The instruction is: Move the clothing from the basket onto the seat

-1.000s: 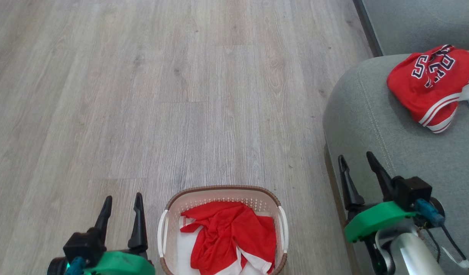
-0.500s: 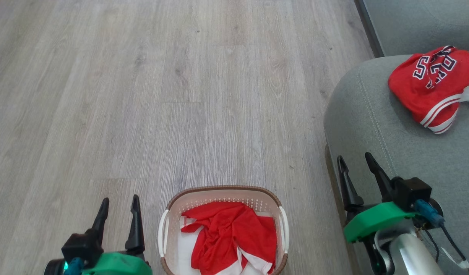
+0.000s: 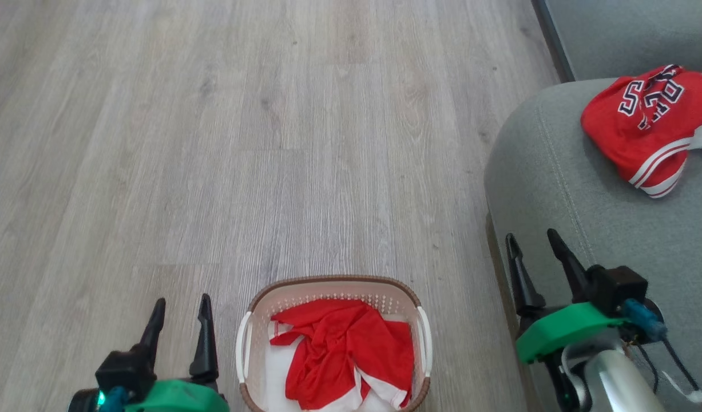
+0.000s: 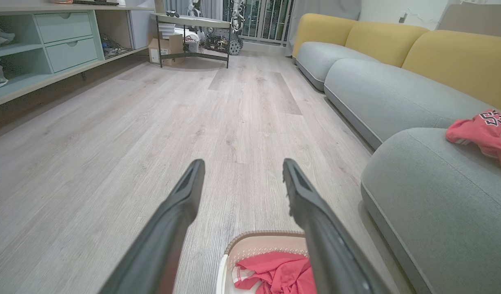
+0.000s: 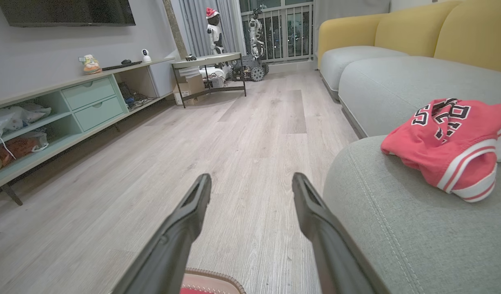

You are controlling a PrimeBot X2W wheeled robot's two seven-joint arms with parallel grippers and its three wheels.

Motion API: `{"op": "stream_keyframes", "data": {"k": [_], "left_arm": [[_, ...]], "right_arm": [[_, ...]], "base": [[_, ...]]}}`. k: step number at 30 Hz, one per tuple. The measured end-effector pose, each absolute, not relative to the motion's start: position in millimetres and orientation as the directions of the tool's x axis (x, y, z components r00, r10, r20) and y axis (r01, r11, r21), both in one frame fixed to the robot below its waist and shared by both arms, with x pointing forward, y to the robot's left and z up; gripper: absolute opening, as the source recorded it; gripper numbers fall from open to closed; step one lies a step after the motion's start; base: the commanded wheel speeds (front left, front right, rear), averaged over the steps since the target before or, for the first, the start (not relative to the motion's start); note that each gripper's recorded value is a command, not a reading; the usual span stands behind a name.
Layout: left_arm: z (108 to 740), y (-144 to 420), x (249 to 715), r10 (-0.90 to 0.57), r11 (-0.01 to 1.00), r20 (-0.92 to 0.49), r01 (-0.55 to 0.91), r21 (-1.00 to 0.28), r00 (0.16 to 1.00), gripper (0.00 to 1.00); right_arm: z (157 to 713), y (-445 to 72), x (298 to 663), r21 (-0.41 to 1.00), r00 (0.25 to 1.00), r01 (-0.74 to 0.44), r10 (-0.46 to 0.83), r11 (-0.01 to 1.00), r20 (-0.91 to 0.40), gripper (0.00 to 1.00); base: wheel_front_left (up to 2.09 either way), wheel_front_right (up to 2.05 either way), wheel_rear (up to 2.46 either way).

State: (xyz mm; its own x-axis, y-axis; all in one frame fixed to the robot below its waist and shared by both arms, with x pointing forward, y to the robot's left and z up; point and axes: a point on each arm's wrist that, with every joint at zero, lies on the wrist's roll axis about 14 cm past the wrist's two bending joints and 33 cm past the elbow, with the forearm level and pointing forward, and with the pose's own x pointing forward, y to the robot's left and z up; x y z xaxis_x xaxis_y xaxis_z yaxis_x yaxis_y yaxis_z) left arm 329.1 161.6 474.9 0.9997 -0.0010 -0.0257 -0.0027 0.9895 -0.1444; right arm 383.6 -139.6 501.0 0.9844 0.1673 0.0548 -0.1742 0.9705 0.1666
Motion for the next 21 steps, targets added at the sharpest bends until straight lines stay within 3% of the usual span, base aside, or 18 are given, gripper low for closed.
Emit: {"op": "stream_keyframes", "data": {"k": [11,21], "left_arm": [[439,126,344,-0.129,0.986,-0.139,0.112,-0.124,0.982,1.00],[371,65,397,-0.344,0.939,-0.321,0.332,-0.092,0.883,1.00]], "right_arm": [[491,-171,401,0.167,0.997,-0.076,0.071,0.983,0.035,1.00],[485,-183,459,0.135,0.997,-0.051,0.043,0.990,0.058,1.00]], "base": [[0.00,0.00,0.00],[0.00,0.00,0.00]]}}
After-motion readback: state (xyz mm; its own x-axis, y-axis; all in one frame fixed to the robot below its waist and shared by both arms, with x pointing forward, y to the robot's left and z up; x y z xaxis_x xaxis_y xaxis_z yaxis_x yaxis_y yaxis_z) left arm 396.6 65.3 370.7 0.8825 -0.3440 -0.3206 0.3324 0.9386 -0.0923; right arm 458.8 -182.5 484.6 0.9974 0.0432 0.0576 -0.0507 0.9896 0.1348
